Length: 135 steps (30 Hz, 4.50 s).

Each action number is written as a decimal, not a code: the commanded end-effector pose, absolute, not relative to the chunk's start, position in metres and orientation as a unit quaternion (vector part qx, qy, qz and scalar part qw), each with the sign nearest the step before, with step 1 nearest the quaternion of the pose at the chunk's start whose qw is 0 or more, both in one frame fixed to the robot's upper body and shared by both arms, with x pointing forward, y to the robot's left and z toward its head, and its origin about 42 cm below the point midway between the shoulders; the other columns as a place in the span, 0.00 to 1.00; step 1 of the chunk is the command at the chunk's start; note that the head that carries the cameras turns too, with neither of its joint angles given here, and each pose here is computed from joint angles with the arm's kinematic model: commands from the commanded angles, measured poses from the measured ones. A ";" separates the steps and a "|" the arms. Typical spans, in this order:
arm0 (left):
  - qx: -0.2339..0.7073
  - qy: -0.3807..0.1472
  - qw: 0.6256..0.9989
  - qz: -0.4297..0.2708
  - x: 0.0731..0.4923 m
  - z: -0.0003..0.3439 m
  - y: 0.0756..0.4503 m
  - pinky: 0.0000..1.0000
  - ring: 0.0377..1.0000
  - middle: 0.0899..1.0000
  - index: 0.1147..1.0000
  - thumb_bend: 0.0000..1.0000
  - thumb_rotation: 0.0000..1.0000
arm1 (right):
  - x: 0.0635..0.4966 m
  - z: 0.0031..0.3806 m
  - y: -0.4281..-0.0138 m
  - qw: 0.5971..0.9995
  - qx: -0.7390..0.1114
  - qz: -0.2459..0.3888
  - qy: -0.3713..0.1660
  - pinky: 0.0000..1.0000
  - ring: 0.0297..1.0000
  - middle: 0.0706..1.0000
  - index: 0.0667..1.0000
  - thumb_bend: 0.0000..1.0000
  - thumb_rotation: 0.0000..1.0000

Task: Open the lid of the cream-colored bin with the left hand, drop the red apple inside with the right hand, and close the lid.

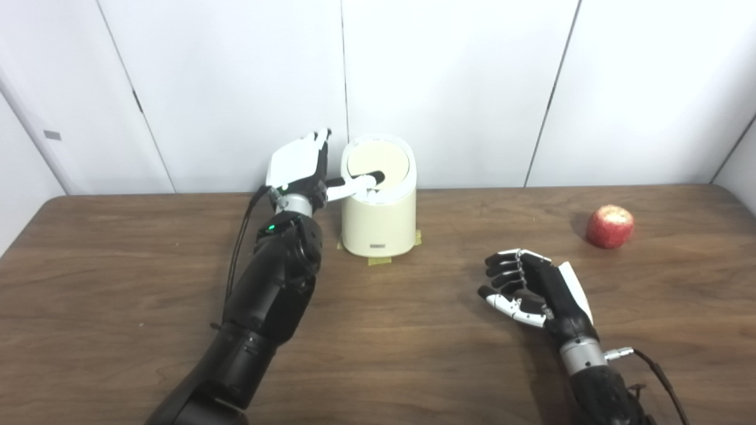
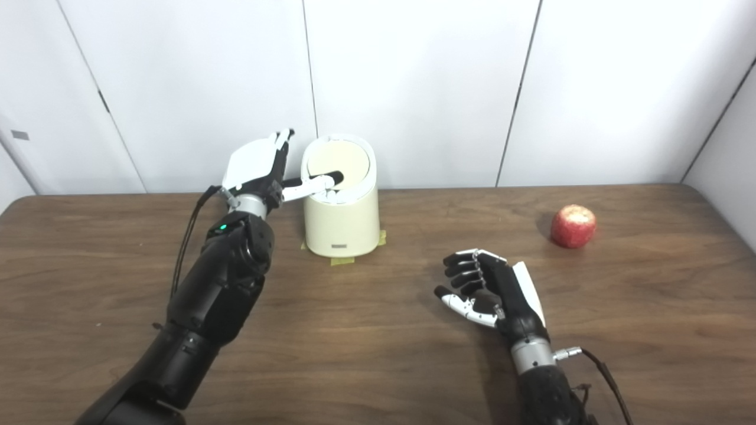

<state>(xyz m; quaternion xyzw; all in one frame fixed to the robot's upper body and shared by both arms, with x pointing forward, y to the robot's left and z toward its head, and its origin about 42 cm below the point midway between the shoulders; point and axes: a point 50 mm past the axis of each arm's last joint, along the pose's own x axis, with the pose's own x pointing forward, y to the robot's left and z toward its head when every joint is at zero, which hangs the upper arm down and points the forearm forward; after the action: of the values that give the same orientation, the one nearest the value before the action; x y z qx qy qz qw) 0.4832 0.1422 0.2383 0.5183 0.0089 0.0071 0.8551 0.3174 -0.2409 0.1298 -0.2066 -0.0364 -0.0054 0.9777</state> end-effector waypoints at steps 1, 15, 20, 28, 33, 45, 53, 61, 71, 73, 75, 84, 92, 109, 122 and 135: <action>0.500 -0.046 0.864 0.031 0.489 0.282 0.132 1.00 1.00 1.00 0.99 0.76 1.00 | 0.324 0.142 -0.239 0.977 -0.205 -0.001 -0.064 0.49 0.53 0.55 0.55 0.30 0.00; 0.516 -0.056 0.854 0.034 0.485 0.284 0.130 1.00 1.00 1.00 0.98 0.64 0.97 | 0.325 0.143 -0.238 0.976 -0.208 0.003 -0.064 0.48 0.53 0.54 0.55 0.30 0.00; 0.531 -0.060 0.844 0.037 0.487 0.281 0.130 1.00 1.00 1.00 0.97 0.63 0.79 | 0.324 0.143 -0.238 0.976 -0.210 0.002 -0.063 0.48 0.53 0.55 0.56 0.30 0.02; 0.543 -0.065 0.836 0.040 0.487 0.279 0.130 1.00 1.00 1.00 0.98 0.62 0.75 | 0.325 0.143 -0.238 0.975 -0.212 0.002 -0.064 0.48 0.53 0.55 0.55 0.31 0.02; 0.561 -0.071 0.823 0.054 0.492 0.280 0.129 1.00 1.00 0.99 0.96 0.62 0.57 | 0.324 0.143 -0.238 0.974 -0.215 0.004 -0.065 0.47 0.52 0.54 0.55 0.30 0.02; 0.594 -0.089 0.797 0.061 0.503 0.286 0.123 1.00 1.00 0.99 0.96 0.71 0.46 | 0.323 0.143 -0.235 0.976 -0.209 0.002 -0.066 0.48 0.52 0.54 0.55 0.31 0.00; 0.633 -0.124 0.760 0.074 0.503 0.289 0.121 1.00 1.00 0.99 0.97 0.97 0.10 | 0.325 0.143 -0.236 0.975 -0.214 0.002 -0.066 0.48 0.52 0.54 0.55 0.31 0.00; 0.713 -0.154 0.680 0.076 0.499 0.283 0.124 1.00 1.00 1.00 1.00 0.98 0.04 | 0.325 0.143 -0.235 0.975 -0.212 0.002 -0.066 0.48 0.52 0.54 0.55 0.31 0.00; 0.592 -0.104 0.797 0.067 0.496 0.289 0.128 1.00 1.00 1.00 0.97 0.72 0.98 | 0.324 0.143 -0.235 0.977 -0.204 0.001 -0.062 0.48 0.52 0.54 0.55 0.32 0.02; 0.520 -0.079 0.849 0.057 0.496 0.294 0.128 1.00 1.00 1.00 0.96 0.75 1.00 | 0.324 0.143 -0.235 0.976 -0.206 0.003 -0.062 0.48 0.52 0.54 0.55 0.31 0.00; 0.462 -0.062 0.883 0.053 0.495 0.297 0.129 1.00 1.00 1.00 0.96 0.75 1.00 | 0.324 0.143 -0.235 0.976 -0.208 0.004 -0.061 0.48 0.52 0.54 0.55 0.31 0.00; 0.294 -0.100 0.949 0.057 0.487 0.296 0.141 1.00 1.00 1.00 0.99 0.60 1.00 | 0.324 0.143 -0.235 0.976 -0.209 0.005 -0.057 0.49 0.53 0.54 0.55 0.31 0.00; 0.127 -0.220 0.967 0.000 0.445 0.271 0.166 0.74 0.78 0.76 0.72 0.27 1.00 | 0.326 0.141 -0.237 0.974 -0.217 0.006 -0.065 0.48 0.52 0.54 0.55 0.31 0.00; 0.064 -0.213 0.975 -0.020 0.323 0.196 0.229 0.71 0.74 0.72 0.68 0.19 0.81 | 0.356 0.267 -0.294 0.827 -0.525 -0.011 -0.202 0.62 0.71 0.74 0.75 0.79 0.28; 0.057 -0.192 0.980 -0.011 0.281 0.167 0.245 0.73 0.75 0.73 0.69 0.31 0.91 | 0.417 0.343 -0.343 0.767 -0.640 0.005 -0.036 0.57 0.79 0.85 0.82 1.00 0.25; 0.073 -0.190 0.979 0.004 0.274 0.162 0.242 0.74 0.75 0.73 0.69 0.27 0.88 | 0.466 0.330 -0.392 0.718 -0.692 0.009 0.080 0.62 0.79 0.84 0.78 1.00 0.23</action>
<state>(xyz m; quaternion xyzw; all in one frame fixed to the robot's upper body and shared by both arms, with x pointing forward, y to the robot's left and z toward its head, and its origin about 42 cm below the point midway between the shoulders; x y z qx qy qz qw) 0.2711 0.2449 0.1477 0.0719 -0.1540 0.0012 0.9855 0.4566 -0.3853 0.2830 -0.6698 0.1268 0.0503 0.7299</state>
